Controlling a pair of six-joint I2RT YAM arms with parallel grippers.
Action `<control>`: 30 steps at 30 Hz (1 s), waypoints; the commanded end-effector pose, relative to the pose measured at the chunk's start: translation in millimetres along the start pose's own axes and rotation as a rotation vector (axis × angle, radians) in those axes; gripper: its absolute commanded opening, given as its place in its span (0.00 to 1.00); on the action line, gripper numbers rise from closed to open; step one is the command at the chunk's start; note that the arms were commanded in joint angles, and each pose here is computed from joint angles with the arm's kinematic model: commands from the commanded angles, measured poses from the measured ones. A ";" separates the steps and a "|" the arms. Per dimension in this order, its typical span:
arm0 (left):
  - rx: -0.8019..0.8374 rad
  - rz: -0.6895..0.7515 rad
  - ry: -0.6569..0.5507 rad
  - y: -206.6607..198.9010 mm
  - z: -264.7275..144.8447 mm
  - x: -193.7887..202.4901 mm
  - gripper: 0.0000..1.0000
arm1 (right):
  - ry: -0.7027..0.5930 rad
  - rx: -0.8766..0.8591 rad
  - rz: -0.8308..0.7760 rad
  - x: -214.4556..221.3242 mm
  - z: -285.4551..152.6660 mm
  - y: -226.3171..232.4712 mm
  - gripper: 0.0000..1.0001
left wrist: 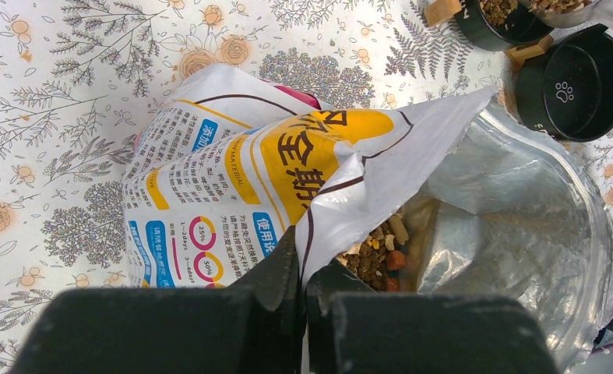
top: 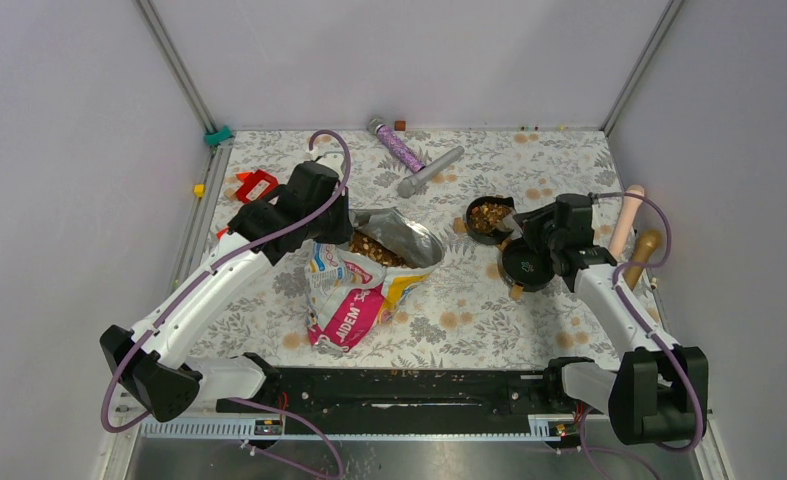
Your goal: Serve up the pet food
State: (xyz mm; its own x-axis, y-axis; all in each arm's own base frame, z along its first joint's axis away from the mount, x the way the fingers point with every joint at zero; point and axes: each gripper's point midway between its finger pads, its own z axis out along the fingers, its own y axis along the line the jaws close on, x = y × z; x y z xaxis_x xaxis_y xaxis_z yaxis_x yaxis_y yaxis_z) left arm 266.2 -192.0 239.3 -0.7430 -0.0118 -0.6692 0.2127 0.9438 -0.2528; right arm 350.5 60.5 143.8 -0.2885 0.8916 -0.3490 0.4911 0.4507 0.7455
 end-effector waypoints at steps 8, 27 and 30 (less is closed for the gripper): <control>0.017 -0.005 -0.034 -5.8 -3.0 -10.7 0.00 | -0.097 0.047 -0.107 -22.6 -34.1 -6.3 0.00; 0.016 0.000 -0.031 -5.7 -1.5 -10.5 0.00 | -0.019 0.070 -0.095 -16.2 -5.3 6.3 0.00; 0.012 -0.001 -0.034 -4.7 -1.9 -11.1 0.00 | -0.018 0.079 -0.094 -16.7 -3.6 5.9 0.00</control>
State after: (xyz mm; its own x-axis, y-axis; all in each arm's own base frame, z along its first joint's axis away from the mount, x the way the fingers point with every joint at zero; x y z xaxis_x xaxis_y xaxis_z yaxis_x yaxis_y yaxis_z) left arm 266.2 -192.0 239.3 -0.7430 -0.0114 -0.6692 0.2132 0.9437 -0.2528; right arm 350.7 55.8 154.1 -0.3362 0.8496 -0.4064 0.5057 0.5269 0.6831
